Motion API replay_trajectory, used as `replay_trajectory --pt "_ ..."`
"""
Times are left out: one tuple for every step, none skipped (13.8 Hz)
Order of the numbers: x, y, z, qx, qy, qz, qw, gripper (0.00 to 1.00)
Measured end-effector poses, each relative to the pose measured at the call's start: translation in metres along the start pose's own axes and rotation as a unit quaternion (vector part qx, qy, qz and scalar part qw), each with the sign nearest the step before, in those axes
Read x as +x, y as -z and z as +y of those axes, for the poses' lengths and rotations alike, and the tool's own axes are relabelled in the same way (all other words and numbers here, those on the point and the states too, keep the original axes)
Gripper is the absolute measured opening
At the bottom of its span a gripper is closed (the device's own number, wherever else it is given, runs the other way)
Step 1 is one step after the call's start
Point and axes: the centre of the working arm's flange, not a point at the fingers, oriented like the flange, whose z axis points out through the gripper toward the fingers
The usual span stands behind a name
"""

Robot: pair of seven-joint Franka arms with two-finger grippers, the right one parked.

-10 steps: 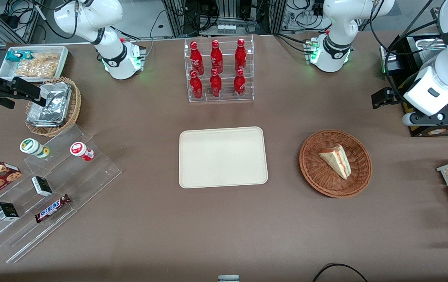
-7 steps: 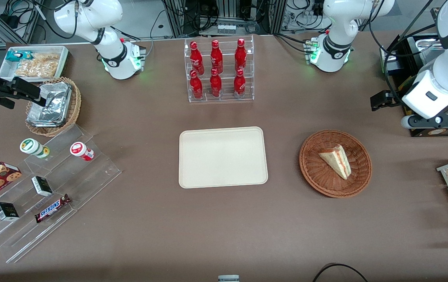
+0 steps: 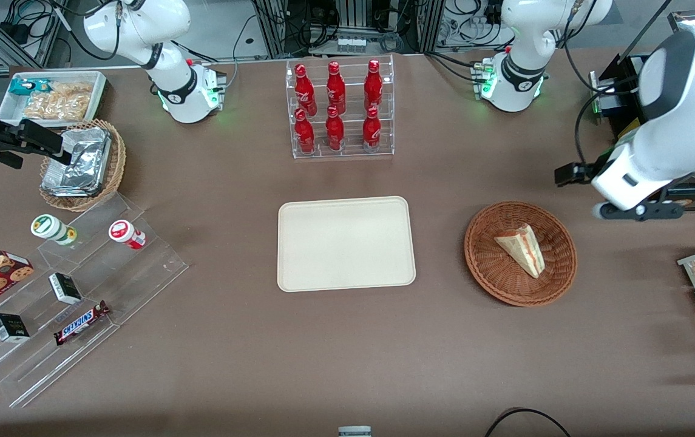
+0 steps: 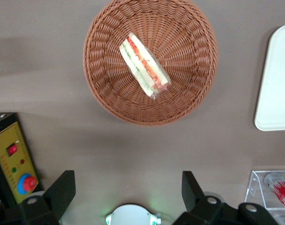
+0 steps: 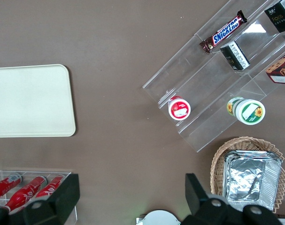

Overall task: Place sandwich from basket to tray
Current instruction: 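Move the left gripper over the wicker basket and lower toward the sandwich, then close the left gripper on the wrapped sandwich in the basket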

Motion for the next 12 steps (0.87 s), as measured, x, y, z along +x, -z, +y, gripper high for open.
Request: replay_trajectory --pt "0.004 -0.019 0.001 0.0 0.0 0.003 1.0 1.0" --pt "0.009 -0.038 0.002 -0.001 -0.001 0.008 1.0 1.0" --pt "0.013 -0.057 0.003 -0.003 -0.001 0.017 0.9998 1.0" --pt "0.016 -0.078 0.004 -0.004 -0.002 0.03 0.9995 1.0" --pt "0.018 -0.1 0.005 -0.006 0.0 0.043 0.9991 1.0" --pt "0.018 -0.122 0.005 -0.009 0.011 0.055 0.9984 1.0" --pt "0.018 -0.143 0.006 -0.012 0.034 0.066 0.9972 1.0" --pt "0.016 -0.162 0.008 -0.016 0.064 0.072 0.9952 1.0" --pt "0.016 -0.172 0.012 -0.018 0.09 0.071 0.9932 1.0" --pt "0.016 -0.177 0.017 -0.021 0.121 0.071 0.9899 1.0" --pt "0.018 -0.18 0.022 -0.024 0.156 0.074 0.9847 1.0" --pt "0.02 -0.181 0.025 -0.029 0.192 0.078 0.9778 1.0"
